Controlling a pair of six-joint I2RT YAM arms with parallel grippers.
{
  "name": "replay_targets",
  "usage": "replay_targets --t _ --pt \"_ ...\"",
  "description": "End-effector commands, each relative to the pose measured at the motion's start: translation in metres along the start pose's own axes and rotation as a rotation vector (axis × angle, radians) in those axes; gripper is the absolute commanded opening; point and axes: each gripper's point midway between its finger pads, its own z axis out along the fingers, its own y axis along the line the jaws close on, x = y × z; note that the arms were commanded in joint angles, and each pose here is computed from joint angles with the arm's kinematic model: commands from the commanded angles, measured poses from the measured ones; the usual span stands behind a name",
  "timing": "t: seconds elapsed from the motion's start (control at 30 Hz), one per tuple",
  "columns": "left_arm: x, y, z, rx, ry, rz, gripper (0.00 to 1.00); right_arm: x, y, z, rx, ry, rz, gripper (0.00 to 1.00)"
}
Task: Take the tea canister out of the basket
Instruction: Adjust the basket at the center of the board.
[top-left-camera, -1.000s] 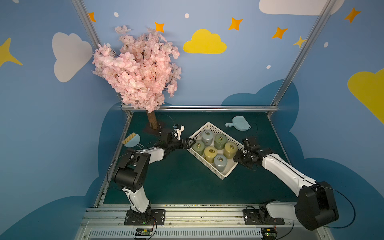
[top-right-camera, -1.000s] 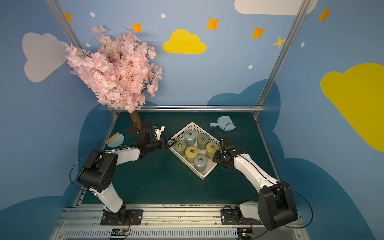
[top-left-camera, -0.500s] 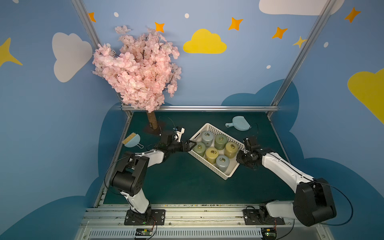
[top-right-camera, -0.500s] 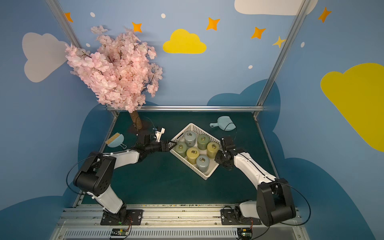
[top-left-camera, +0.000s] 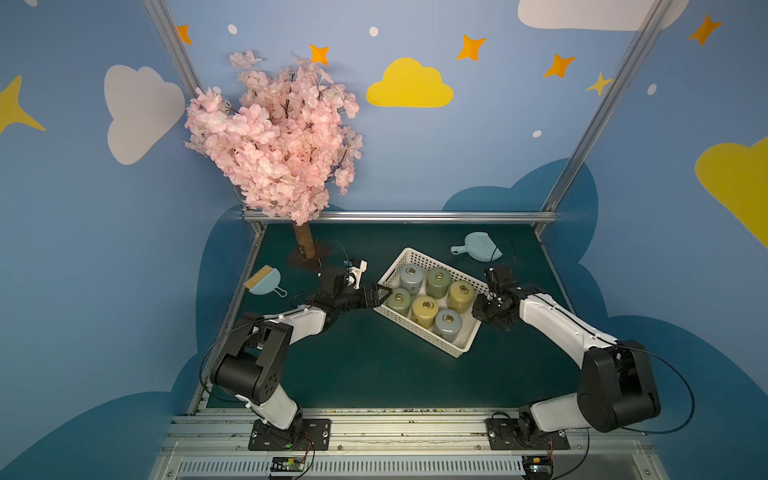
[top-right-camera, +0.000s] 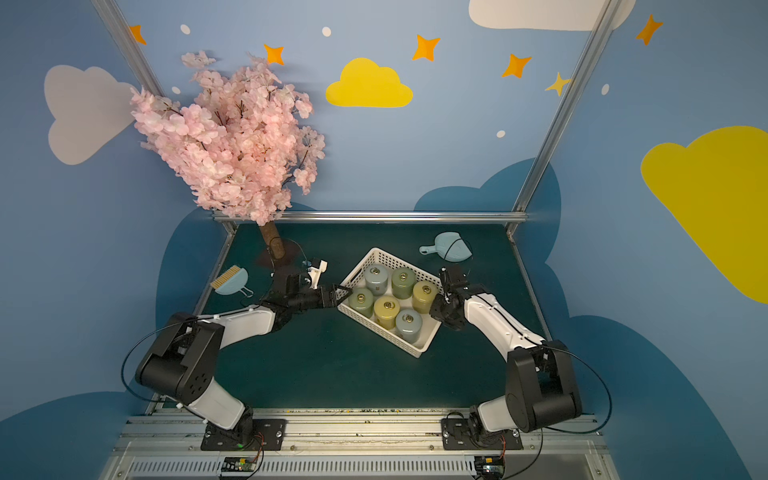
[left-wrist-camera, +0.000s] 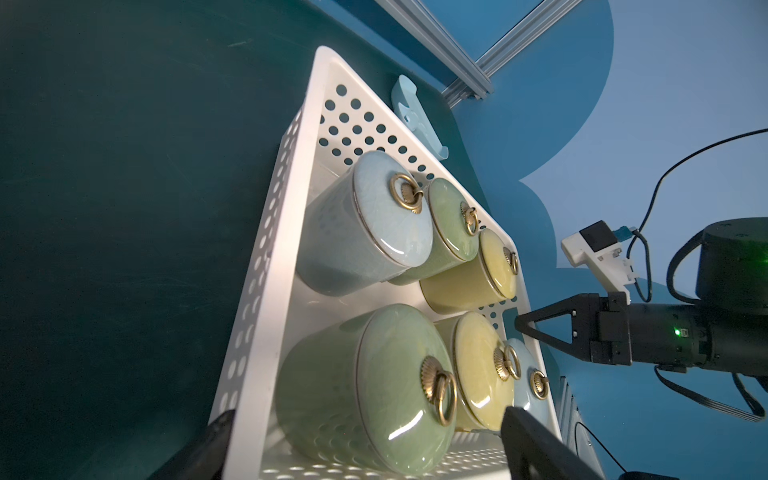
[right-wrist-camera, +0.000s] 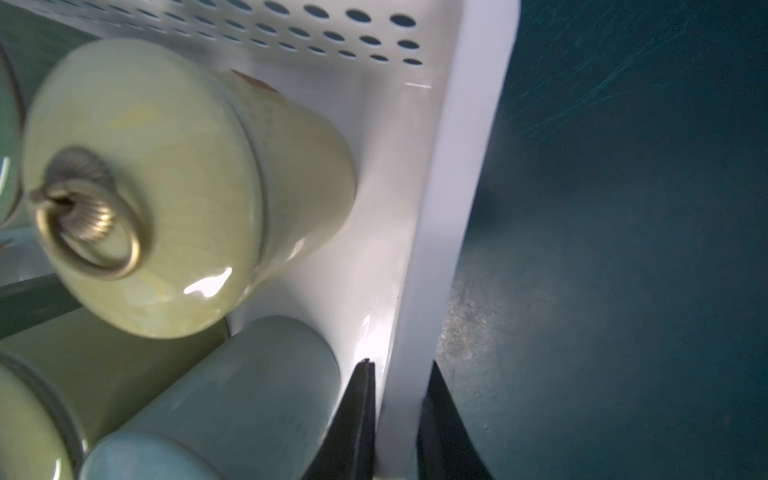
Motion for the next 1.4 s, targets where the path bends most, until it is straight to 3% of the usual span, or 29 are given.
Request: replay_targets --t 0.0,0.4,0.83,1.37 --pt "-0.002 -0.010 -0.006 -0.001 -0.002 -0.002 0.97 -0.004 0.044 0.001 -0.116 0.000 -0.136 0.07" --pt "-0.002 0.008 -0.026 -0.102 -0.033 -0.075 0.97 -0.025 0.095 0.010 -0.178 -0.009 -0.171 0.06" --pt "-0.013 0.018 -0.048 -0.125 -0.083 -0.108 0.98 -0.051 0.142 0.017 -0.229 -0.021 -0.236 0.05" --pt "-0.007 0.012 -0.057 -0.113 -0.084 -0.118 0.98 -0.079 0.162 0.024 -0.224 -0.041 -0.342 0.05"
